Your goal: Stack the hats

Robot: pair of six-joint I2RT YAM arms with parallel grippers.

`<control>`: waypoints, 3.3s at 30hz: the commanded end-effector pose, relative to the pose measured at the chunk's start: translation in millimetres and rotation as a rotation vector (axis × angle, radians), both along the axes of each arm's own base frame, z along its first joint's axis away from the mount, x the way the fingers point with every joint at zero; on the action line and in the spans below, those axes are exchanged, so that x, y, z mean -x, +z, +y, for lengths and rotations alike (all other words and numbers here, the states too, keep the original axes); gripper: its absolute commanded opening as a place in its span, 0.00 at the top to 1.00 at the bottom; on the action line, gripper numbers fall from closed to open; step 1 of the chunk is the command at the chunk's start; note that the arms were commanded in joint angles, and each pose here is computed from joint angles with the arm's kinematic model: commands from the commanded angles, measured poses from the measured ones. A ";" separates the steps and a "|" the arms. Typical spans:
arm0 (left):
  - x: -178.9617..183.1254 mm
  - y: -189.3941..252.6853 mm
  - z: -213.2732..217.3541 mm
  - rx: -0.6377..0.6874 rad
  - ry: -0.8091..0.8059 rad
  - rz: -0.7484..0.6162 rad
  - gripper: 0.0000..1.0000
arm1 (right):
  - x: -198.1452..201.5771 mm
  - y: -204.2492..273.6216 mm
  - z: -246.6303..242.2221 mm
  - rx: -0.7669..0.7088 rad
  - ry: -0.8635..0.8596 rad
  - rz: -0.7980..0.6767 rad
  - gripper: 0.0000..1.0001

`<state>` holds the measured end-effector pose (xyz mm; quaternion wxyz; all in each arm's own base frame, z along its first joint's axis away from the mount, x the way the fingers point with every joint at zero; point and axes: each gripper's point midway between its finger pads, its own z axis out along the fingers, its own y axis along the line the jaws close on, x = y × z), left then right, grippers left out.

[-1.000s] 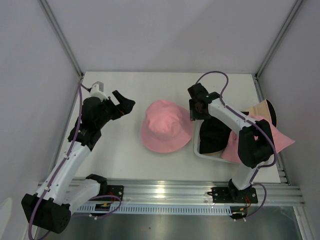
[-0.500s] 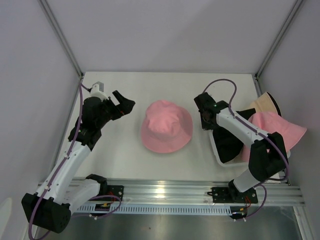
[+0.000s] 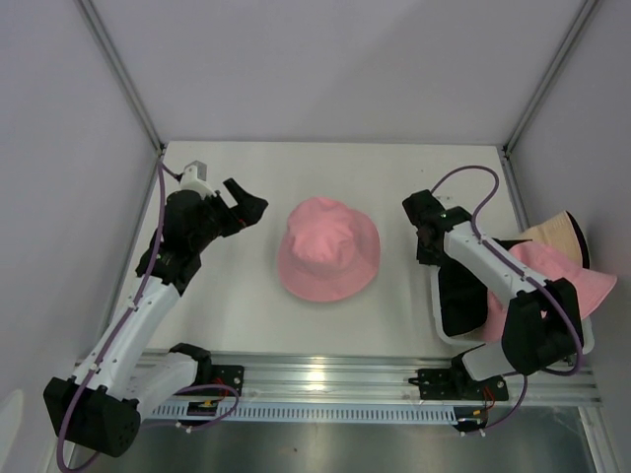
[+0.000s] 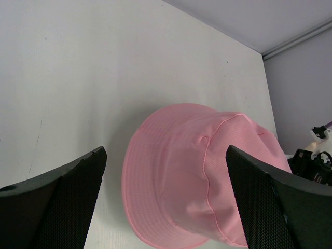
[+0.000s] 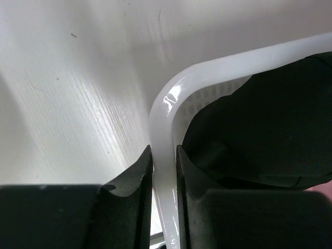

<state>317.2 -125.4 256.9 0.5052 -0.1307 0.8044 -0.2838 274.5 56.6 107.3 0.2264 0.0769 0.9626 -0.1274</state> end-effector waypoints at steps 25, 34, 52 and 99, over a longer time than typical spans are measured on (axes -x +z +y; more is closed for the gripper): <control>14.5 32.6 9.3 -0.013 0.015 -0.101 0.00 | 54.2 188.2 -161.5 0.173 -0.670 -0.523 0.00; 20.7 35.3 -3.7 -0.053 -0.018 -0.117 0.01 | 58.8 147.0 -193.9 0.246 -0.759 -0.442 0.01; 25.9 33.2 7.7 -0.080 0.028 -0.124 0.01 | 18.7 80.6 -214.3 0.327 -0.698 -0.282 0.57; 17.7 37.6 49.1 -0.080 0.216 -0.136 0.00 | 1.2 441.6 221.5 -1.342 0.748 -0.911 1.00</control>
